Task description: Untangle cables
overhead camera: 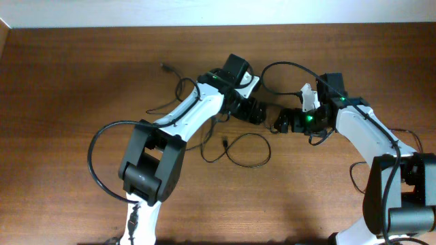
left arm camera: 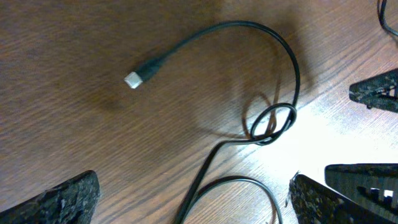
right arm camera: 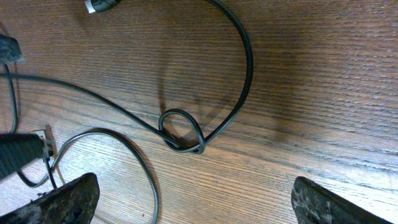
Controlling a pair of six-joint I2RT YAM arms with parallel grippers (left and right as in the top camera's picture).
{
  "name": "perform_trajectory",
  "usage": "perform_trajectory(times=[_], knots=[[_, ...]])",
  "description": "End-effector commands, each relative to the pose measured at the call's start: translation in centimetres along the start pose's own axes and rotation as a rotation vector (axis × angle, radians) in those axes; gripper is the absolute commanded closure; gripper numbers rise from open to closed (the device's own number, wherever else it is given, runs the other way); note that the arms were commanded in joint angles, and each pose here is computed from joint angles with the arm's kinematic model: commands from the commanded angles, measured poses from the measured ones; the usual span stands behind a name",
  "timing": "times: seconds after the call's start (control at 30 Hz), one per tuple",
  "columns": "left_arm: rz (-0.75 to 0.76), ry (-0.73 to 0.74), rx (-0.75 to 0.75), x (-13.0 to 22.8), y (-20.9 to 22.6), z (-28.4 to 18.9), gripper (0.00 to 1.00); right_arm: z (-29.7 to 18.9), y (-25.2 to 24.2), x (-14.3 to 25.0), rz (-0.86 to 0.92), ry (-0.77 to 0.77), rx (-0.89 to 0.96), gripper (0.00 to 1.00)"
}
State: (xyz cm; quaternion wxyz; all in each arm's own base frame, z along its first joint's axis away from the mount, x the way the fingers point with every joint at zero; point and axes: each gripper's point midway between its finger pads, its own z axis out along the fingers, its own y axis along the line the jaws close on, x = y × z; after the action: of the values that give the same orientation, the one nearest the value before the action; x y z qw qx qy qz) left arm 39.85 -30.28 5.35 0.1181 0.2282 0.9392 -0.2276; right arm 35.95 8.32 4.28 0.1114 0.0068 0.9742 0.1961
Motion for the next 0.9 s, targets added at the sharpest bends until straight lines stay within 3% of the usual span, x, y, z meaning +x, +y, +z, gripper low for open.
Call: perform_trajectory(times=[0.0, 0.87], knots=[[0.036, -0.052, -0.009, -1.33, -1.26, -1.63, 0.01, 0.26, 0.25, 0.02, -0.010, 0.008, -0.009, 0.02], [0.033, -0.037, -0.039, -0.90, -0.94, -1.55, 0.01, 0.26, 0.25, 0.02, -0.010, 0.008, -0.009, 0.02]])
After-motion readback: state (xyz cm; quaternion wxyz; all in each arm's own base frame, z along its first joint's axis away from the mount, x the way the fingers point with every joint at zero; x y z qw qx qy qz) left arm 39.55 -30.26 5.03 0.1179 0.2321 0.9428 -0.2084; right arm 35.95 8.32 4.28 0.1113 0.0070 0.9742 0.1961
